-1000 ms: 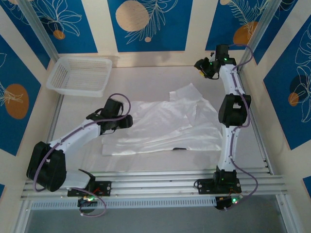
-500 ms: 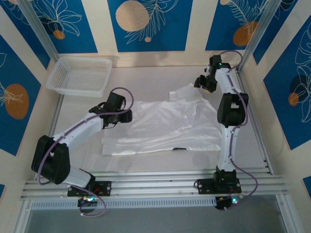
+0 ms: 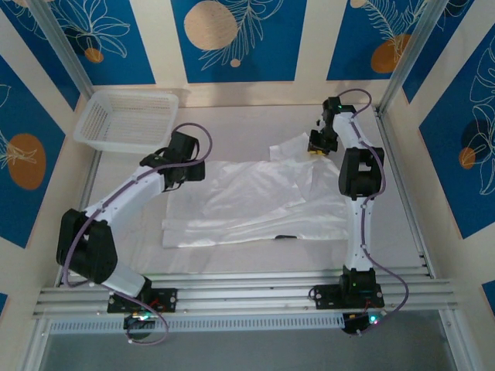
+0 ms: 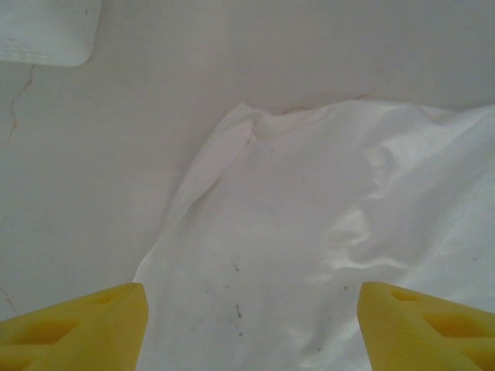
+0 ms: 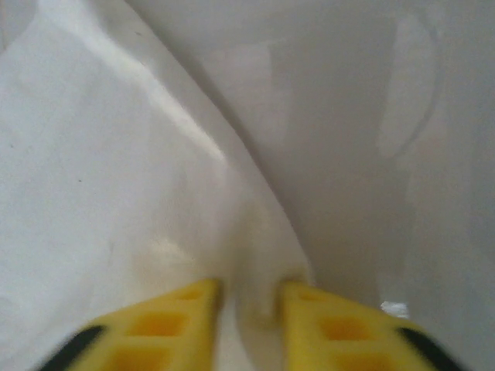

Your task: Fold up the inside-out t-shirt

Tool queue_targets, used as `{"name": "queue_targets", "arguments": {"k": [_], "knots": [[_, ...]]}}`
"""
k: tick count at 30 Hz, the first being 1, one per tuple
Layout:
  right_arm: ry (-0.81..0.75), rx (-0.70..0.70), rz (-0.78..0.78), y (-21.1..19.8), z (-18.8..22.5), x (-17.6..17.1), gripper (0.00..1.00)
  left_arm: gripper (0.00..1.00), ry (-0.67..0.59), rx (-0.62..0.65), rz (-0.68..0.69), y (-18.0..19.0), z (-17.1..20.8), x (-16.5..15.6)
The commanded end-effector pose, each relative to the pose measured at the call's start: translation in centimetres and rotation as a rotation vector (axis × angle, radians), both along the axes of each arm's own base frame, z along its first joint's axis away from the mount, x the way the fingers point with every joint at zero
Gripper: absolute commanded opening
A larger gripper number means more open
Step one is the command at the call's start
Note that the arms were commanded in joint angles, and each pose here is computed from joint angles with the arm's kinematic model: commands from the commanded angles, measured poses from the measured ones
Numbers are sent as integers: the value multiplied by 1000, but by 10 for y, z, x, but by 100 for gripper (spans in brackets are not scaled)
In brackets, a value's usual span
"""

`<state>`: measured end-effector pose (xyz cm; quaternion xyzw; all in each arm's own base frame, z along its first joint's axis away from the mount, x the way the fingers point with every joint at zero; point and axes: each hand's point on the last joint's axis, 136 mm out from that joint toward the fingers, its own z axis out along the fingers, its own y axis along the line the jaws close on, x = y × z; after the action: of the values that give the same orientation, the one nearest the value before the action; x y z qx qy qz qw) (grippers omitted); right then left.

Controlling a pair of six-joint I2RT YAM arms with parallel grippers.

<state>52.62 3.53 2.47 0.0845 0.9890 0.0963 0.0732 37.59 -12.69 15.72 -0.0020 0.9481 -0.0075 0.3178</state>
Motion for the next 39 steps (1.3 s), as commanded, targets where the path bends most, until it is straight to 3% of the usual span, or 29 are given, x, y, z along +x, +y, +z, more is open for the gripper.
{"name": "queue_targets", "arguments": {"k": [1, 2, 9, 19, 28, 34, 39], "knots": [[3, 30, 15, 6, 11, 1, 5, 72, 14, 4, -20, -3, 2, 9], [-16, 28, 15, 4, 20, 4, 0, 72, 23, 4, -18, -4, 1, 11], [-154, -24, -66, -42, 75, 8, 0, 71, 84, 74, 22, -7, -18, 39], [-117, 33, -104, -50, 63, -4, 0, 70, 128, 213, -37, -26, -58, 106], [-109, 69, -92, -43, 61, -3, 0, 70, 172, 278, -181, -52, -89, 158], [-105, 57, -97, -45, 61, -3, 0, 64, 297, 230, -190, -46, -119, 157], [-90, 35, -153, -58, 60, -4, 0, 57, 352, 141, -295, -55, -132, 151]]}}
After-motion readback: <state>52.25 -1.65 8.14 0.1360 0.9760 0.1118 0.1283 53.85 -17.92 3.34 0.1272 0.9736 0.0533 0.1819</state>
